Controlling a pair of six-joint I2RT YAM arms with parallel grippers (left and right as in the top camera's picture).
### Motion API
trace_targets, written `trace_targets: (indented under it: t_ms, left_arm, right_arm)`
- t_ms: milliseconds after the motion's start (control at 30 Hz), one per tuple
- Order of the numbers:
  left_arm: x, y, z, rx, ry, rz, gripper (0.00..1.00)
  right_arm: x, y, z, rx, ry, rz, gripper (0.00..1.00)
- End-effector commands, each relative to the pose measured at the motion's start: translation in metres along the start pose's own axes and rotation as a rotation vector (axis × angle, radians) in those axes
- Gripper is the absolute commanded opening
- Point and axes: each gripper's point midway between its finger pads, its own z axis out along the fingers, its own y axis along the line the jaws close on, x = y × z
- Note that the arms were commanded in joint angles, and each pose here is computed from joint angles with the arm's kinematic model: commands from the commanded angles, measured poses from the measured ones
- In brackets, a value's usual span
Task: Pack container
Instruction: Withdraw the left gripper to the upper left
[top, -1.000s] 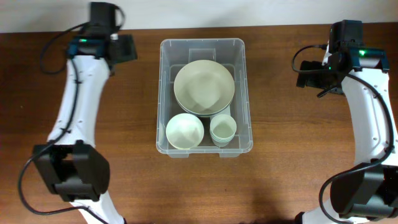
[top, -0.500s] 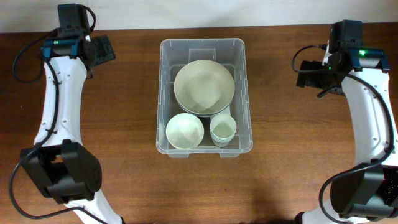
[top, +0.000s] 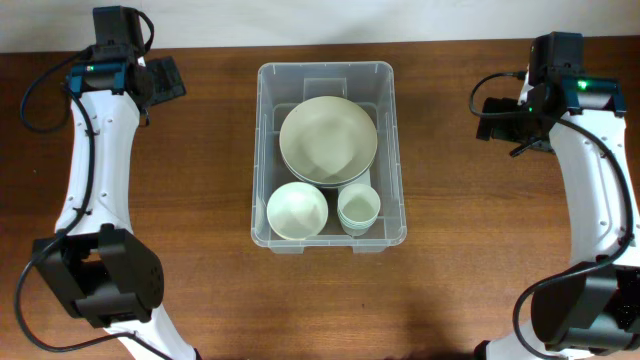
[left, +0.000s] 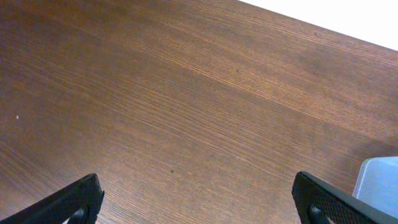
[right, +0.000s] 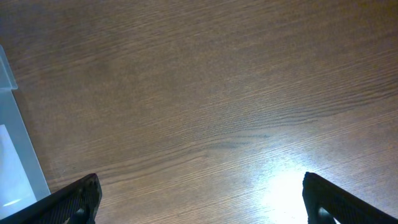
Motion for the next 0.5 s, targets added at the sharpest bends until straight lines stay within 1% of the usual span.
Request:
trace_targets:
  t_ms: [0,300,467]
  left_arm:
    - [-0.012,0.001,-0.017,0.007,-0.045,-0.011,0.99]
    - [-0.012,0.001,-0.017,0.007,-0.045,-0.011,0.99]
    - [-0.012,0.001,-0.017,0.007,-0.045,-0.011,0.99]
  right_arm:
    - [-0.001,-0.005,0.001,0.015,0.000,0.007,0.99]
    - [-0.001,-0.005,0.001,0.015,-0.001,0.007,0.99]
    - [-0.004,-0.006,-0.017,0.008,-0.046,0.013,0.99]
